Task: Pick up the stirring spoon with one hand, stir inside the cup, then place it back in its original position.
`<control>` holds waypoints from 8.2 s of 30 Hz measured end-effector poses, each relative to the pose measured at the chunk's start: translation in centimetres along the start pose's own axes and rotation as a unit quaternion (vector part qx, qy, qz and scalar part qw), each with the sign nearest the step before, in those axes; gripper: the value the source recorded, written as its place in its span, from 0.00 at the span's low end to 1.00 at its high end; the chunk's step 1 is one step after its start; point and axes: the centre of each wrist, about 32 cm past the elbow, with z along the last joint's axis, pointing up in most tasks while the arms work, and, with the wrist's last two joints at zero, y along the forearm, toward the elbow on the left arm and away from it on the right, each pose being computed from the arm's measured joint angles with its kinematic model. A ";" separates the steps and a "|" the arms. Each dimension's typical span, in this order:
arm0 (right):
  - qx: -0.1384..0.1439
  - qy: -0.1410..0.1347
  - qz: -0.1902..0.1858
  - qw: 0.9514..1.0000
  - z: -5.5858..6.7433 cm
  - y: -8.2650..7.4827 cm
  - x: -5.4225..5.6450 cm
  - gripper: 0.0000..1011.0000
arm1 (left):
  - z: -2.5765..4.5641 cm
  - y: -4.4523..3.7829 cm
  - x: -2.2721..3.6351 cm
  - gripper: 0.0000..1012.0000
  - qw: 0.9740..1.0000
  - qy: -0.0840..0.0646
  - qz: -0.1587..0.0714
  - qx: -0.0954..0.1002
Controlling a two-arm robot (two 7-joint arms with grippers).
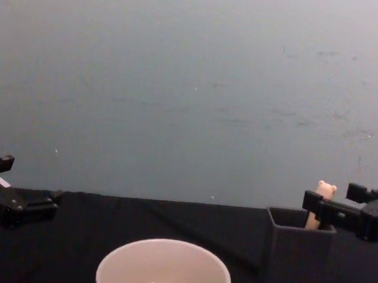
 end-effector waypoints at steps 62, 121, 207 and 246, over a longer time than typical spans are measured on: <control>-0.009 0.016 0.003 1.000 -0.3 0.7 0.2 0.25 | 0.00 0.00 0.00 0.99 1.000 0.000 0.000 0.000; 0.096 0.021 0.022 0.995 5.2 -0.6 -0.5 0.21 | 0.00 0.00 0.00 0.99 1.000 0.000 0.000 0.000; -0.001 -0.045 0.160 0.986 0.1 10.0 -6.3 0.21 | 0.00 0.00 0.00 0.99 1.000 0.000 0.000 0.000; -0.001 -0.038 0.201 0.979 1.1 4.6 -6.7 0.21 | 0.00 0.00 0.00 0.99 1.000 0.000 0.000 0.000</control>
